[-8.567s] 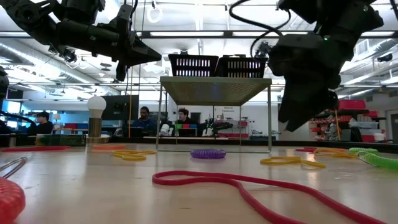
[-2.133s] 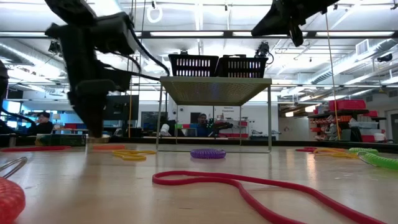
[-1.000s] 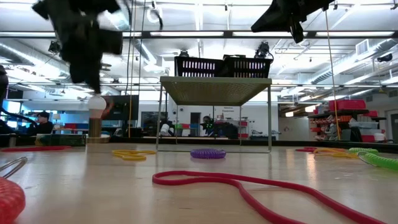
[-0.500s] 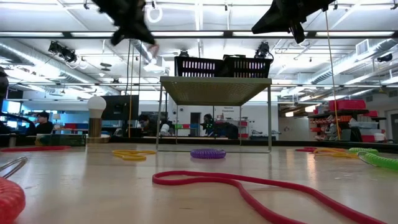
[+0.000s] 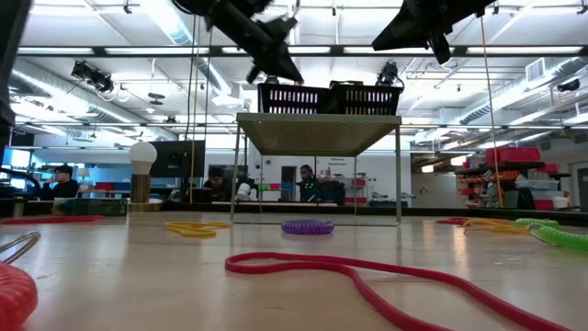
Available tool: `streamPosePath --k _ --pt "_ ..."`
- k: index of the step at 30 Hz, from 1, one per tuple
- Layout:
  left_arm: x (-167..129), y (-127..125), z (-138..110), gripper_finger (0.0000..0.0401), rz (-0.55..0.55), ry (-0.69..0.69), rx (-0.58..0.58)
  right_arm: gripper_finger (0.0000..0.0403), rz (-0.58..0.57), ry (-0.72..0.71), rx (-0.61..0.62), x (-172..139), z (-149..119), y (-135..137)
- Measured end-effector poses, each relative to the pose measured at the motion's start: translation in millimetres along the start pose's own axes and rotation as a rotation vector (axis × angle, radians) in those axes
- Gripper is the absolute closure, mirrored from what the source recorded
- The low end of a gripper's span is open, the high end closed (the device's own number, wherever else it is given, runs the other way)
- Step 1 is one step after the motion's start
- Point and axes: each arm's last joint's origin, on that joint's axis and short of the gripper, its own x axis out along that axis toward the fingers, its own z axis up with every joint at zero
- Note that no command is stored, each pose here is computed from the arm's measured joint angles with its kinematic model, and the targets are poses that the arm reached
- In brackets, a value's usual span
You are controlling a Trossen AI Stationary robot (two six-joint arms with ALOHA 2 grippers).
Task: Pick & Place Office Desk Supplies
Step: Put the orange rubber band into the top black bin, then adjust the bottom left black bin
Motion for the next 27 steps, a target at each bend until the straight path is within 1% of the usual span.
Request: streamPosePath --k 4,7,9,13,16,19,21,24,27 --pt "31.7 7.3 -0.1 0.0393 0.02 0.043 -0.002 0.0394 0.0 0.0 0.0 0.0 0.0 0.0" --pt "47.8 11.0 -4.4 0.0379 0.031 0.096 -0.007 0.0394 0.001 0.0 0.0 -0.1 0.0 0.1" --pt "51.5 11.9 -6.9 0.0364 0.041 0.127 0.001 0.0394 0.002 0.001 0.002 -0.3 -0.2 0.6" --pt "52.1 8.9 -8.3 0.0325 0.073 0.138 0.036 0.0394 0.002 0.001 0.002 -0.3 -0.2 0.5" --pt "43.2 8.0 -5.5 0.0296 0.08 0.142 0.037 0.0394 0.003 0.0 0.001 -0.3 -0.2 0.5" --pt "18.7 2.5 2.7 0.0277 0.063 0.137 0.049 0.0394 0.002 0.001 -0.001 -0.3 -0.2 0.5" --pt "-2.1 -5.5 6.7 0.0275 0.026 0.15 0.063 0.0394 0.002 0.001 -0.001 -0.3 -0.3 0.5" --pt "-29.6 -27.1 5.8 0.0295 -0.048 0.195 0.105 0.0394 0.001 0.003 -0.002 -0.3 -0.5 0.4" --pt "-45.1 -52.3 1.1 0.0337 -0.123 0.227 0.193 0.0394 0.001 0.004 -0.006 -0.3 -0.5 0.4"
